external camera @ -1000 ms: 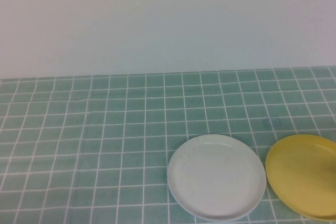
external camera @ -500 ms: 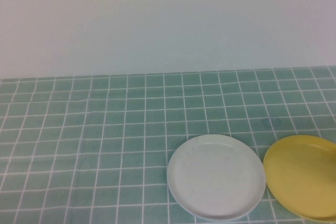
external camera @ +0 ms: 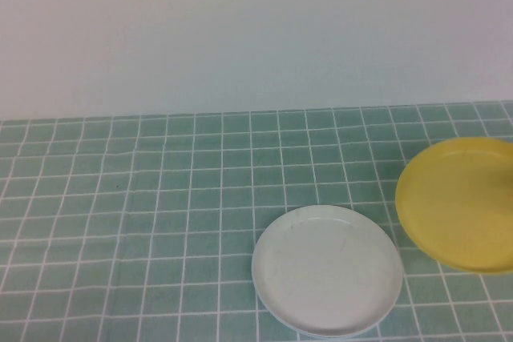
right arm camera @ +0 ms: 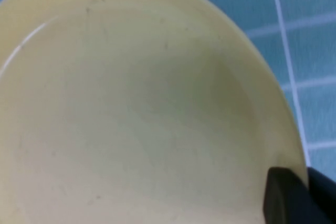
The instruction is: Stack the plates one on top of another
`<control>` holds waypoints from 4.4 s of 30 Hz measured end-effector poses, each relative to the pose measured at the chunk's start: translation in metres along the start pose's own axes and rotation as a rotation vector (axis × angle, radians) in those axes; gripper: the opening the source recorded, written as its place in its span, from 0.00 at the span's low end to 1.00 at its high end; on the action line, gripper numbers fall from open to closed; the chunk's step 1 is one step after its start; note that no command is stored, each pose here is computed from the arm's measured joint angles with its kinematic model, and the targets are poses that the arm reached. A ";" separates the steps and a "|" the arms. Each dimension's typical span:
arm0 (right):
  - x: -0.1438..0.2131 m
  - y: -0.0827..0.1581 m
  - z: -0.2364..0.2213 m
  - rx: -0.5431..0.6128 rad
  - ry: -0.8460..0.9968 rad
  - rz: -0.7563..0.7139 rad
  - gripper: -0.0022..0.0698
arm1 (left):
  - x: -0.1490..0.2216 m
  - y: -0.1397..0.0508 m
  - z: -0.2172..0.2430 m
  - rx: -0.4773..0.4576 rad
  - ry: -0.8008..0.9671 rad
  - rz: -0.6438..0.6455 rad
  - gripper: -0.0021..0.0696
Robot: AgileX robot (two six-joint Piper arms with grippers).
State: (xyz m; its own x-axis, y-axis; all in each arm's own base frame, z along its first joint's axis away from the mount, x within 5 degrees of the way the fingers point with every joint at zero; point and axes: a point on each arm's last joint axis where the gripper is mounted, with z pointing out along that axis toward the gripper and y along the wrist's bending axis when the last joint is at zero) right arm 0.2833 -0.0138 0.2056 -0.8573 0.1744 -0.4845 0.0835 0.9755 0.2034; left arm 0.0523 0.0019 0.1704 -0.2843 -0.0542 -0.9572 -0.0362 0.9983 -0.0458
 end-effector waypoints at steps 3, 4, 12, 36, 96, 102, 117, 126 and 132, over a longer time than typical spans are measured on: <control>-0.012 0.007 -0.017 -0.026 -0.038 -0.030 0.05 | 0.000 0.000 0.000 0.000 0.000 0.000 0.03; -0.015 0.012 -0.021 -0.041 -0.043 -0.055 0.05 | 0.000 0.000 0.000 0.000 0.000 0.000 0.03; -0.008 0.072 -0.024 -0.202 0.005 -0.267 0.05 | 0.000 0.000 0.000 0.000 0.000 0.000 0.03; 0.028 0.128 0.067 -0.285 0.173 -0.307 0.05 | 0.000 0.000 0.000 0.000 0.000 0.000 0.03; 0.047 0.087 -0.205 -0.315 -0.628 -0.561 0.03 | 0.000 0.000 0.000 0.000 0.000 0.000 0.03; 0.077 0.067 -0.231 -0.203 -0.777 -0.564 0.03 | 0.000 0.000 0.000 0.000 0.000 0.000 0.03; 0.067 0.051 -0.214 -0.036 -0.881 -0.506 0.03 | 0.000 0.000 0.000 0.000 0.000 0.000 0.03; 0.111 0.017 -0.164 0.126 -0.853 -0.370 0.03 | 0.000 0.000 0.000 0.000 0.000 0.000 0.03; 0.164 0.000 -0.127 0.136 -0.910 -0.342 0.03 | 0.000 0.000 0.000 0.000 0.000 0.000 0.03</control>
State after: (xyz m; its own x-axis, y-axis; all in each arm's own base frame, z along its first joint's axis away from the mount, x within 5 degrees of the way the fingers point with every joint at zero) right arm 0.0782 -0.0027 0.2345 -0.1322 -0.1394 -0.9814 0.0103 0.9898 -0.1420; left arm 0.0523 0.0019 0.1704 -0.2843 -0.0542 -0.9572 -0.0362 0.9983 -0.0458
